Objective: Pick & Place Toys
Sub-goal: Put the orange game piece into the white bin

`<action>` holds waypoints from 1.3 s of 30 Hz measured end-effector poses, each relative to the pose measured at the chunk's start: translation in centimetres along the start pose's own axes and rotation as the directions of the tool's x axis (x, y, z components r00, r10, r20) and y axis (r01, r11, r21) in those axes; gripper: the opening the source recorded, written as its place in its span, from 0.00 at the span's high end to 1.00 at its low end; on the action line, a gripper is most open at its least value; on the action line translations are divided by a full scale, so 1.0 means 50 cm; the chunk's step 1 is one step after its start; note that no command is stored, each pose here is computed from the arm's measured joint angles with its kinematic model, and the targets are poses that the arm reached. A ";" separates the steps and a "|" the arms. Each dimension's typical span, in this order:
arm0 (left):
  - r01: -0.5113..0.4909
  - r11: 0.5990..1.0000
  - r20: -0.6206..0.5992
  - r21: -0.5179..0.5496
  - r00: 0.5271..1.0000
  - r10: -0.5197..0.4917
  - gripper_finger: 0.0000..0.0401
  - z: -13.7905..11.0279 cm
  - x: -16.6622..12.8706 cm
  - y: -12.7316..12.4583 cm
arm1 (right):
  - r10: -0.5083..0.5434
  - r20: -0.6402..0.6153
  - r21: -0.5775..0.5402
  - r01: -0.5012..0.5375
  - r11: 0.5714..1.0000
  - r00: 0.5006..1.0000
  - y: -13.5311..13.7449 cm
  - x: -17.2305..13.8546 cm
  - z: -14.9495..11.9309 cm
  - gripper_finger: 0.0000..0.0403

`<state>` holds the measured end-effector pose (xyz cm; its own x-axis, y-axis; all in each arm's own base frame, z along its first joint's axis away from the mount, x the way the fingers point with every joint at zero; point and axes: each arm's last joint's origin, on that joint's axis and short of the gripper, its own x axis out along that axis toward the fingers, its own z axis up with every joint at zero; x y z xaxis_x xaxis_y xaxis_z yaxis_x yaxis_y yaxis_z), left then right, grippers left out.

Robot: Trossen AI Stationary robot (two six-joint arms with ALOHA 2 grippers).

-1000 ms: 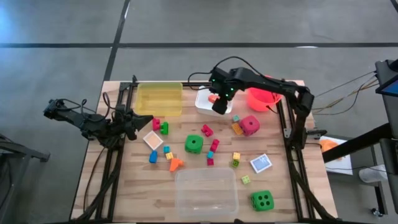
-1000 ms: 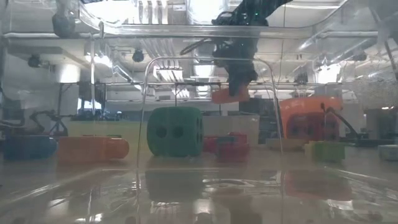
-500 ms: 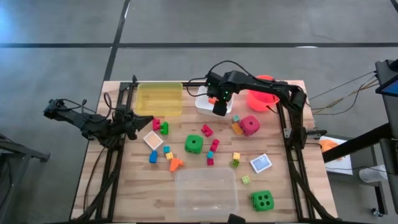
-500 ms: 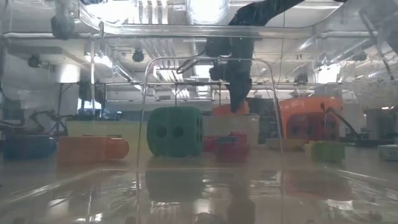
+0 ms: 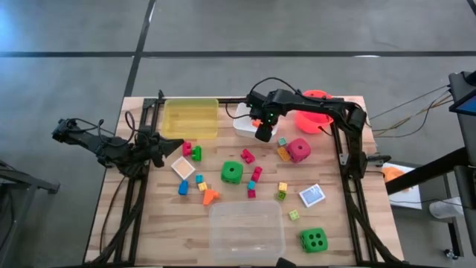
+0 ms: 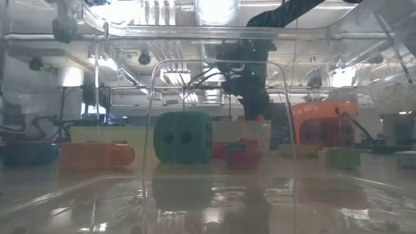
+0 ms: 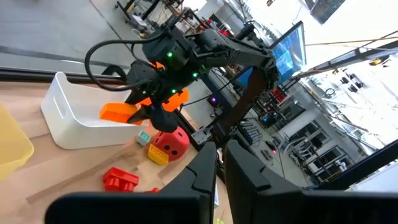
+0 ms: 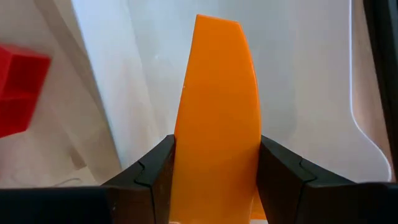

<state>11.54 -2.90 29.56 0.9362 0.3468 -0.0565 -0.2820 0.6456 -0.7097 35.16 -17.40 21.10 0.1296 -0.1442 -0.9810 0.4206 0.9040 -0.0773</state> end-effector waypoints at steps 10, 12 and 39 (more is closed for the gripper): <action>0.001 1.000 0.001 -0.002 1.000 -0.001 0.93 0.000 0.000 0.000 | -0.002 0.017 0.000 0.002 1.000 1.000 0.003 0.012 -0.002 0.59; 0.001 1.000 0.001 -0.002 1.000 -0.001 0.93 0.000 0.000 0.000 | -0.001 0.012 -0.016 0.001 1.000 1.000 0.006 0.019 -0.006 0.59; 0.001 1.000 0.001 -0.021 1.000 -0.001 0.93 0.000 0.000 0.000 | 0.006 0.003 -0.029 -0.006 1.000 1.000 0.028 0.065 -0.029 0.59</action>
<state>11.54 -2.90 29.57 0.9364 0.3467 -0.0552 -0.2764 0.6315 -0.7244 34.87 -16.03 17.55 0.1353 -0.1398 -0.9809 0.3939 0.9160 -0.0762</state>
